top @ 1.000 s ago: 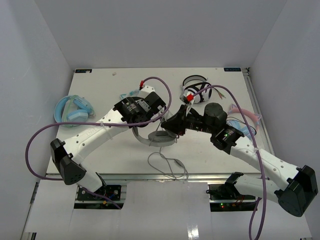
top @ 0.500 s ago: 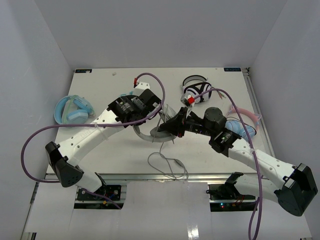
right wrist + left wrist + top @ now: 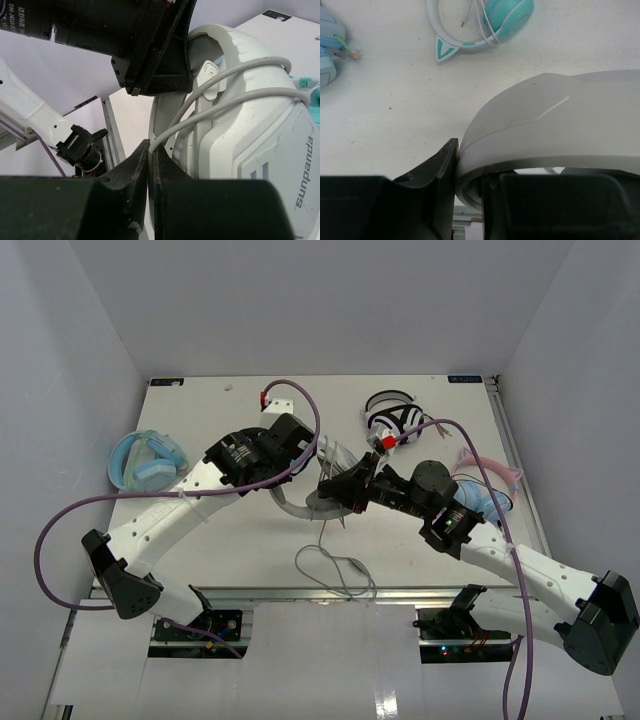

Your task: Wrap the headphones

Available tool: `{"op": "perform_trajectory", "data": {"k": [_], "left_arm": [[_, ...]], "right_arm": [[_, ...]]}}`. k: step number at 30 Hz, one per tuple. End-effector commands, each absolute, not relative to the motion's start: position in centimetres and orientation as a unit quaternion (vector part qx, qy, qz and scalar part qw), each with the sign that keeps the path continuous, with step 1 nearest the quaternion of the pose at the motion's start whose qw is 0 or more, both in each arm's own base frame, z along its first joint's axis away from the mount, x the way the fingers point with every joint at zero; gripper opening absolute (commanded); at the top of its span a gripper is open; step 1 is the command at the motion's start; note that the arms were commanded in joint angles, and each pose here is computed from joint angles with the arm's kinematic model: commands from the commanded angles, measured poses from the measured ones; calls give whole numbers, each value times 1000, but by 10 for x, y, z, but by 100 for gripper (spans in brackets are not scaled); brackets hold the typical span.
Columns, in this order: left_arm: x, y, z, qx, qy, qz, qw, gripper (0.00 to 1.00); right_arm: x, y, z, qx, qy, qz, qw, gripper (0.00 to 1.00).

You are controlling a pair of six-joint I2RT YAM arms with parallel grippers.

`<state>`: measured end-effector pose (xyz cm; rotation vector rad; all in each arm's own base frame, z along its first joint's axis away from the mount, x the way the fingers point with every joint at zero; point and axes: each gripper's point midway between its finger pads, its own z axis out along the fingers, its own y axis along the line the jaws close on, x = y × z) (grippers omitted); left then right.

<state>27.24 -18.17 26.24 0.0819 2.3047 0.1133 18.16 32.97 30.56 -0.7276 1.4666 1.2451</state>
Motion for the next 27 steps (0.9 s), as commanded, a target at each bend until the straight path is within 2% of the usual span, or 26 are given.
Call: {"op": "perform_trajectory", "data": {"k": [1, 3, 8, 15, 27], "left_arm": [[293, -203, 326, -74, 864, -82, 491, 0], [293, -207, 326, -71, 861, -94, 494, 0], [295, -211, 315, -55, 869, -84, 485, 0], [297, -207, 303, -51, 870, -66, 486, 0], [294, -199, 337, -93, 851, -100, 507, 0]], "right_arm": [[161, 340, 310, -338, 589, 538, 500, 11], [164, 342, 314, -336, 588, 536, 503, 13], [175, 347, 333, -332, 584, 525, 522, 8], [176, 356, 359, -341, 573, 532, 521, 8], [175, 349, 310, -326, 605, 511, 517, 8]]}}
